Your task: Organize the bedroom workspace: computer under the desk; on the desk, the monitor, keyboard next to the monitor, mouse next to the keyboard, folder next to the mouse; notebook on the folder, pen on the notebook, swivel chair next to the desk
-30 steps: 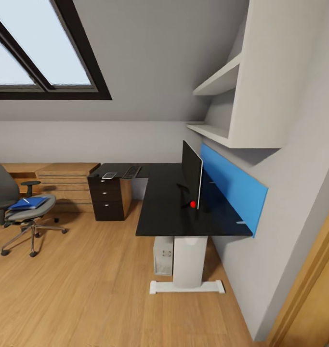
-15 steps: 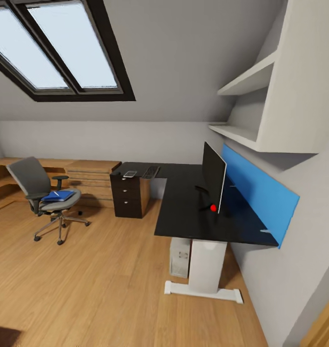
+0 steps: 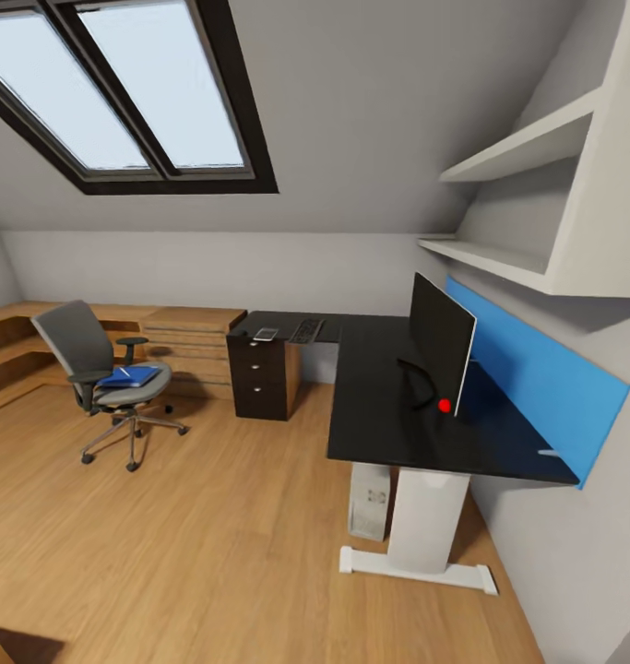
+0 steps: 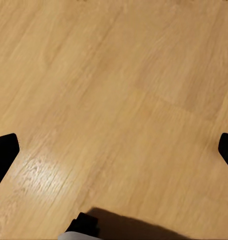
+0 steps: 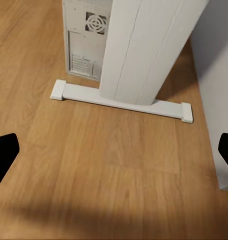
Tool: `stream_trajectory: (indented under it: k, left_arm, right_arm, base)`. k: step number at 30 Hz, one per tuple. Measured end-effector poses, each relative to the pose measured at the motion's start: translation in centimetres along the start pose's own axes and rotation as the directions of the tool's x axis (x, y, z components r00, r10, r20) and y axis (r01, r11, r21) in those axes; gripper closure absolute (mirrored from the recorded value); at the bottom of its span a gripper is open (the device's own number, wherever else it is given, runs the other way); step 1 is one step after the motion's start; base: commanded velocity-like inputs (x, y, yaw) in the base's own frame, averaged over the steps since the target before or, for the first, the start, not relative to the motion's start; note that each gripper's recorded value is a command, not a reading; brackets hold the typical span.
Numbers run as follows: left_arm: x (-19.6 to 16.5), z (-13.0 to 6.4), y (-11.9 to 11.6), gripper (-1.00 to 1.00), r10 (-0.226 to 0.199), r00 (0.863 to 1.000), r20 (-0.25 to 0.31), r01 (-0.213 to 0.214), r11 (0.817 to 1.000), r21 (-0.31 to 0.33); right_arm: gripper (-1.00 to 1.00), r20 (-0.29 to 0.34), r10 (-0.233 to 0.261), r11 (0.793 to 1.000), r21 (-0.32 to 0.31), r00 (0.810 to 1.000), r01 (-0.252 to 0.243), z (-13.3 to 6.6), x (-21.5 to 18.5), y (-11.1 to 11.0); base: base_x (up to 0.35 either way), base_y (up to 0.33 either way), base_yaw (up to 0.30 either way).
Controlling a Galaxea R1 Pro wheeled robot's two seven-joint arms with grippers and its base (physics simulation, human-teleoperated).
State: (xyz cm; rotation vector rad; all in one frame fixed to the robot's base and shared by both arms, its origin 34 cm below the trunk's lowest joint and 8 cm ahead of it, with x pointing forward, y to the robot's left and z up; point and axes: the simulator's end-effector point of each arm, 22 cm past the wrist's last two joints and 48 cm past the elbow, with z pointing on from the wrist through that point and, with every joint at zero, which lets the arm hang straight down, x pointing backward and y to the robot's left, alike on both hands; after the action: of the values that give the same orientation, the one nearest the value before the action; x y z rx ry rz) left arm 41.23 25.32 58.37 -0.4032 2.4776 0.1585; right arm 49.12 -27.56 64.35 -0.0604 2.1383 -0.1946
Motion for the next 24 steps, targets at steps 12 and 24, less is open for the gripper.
stream_trajectory:
  k: [12,24]
  left_arm:
    - [0.01,-0.01,-0.01,-1.0,0.0,1.0,0.0,0.0,1.0,0.0]
    - [-0.34,-0.04,-0.07,-1.0,-0.002,1.0,0.008,0.002,1.0,0.002]
  right_arm:
    - [-1.0,0.001,-0.001,1.0,-0.001,1.0,0.001,0.0,-0.02,0.01]
    - [-1.0,0.008,-0.002,1.0,-0.002,1.0,0.002,-0.01,-0.32,0.05]
  base:
    - [0.145,0.278,0.0]
    - [0.147,0.278,0.0]
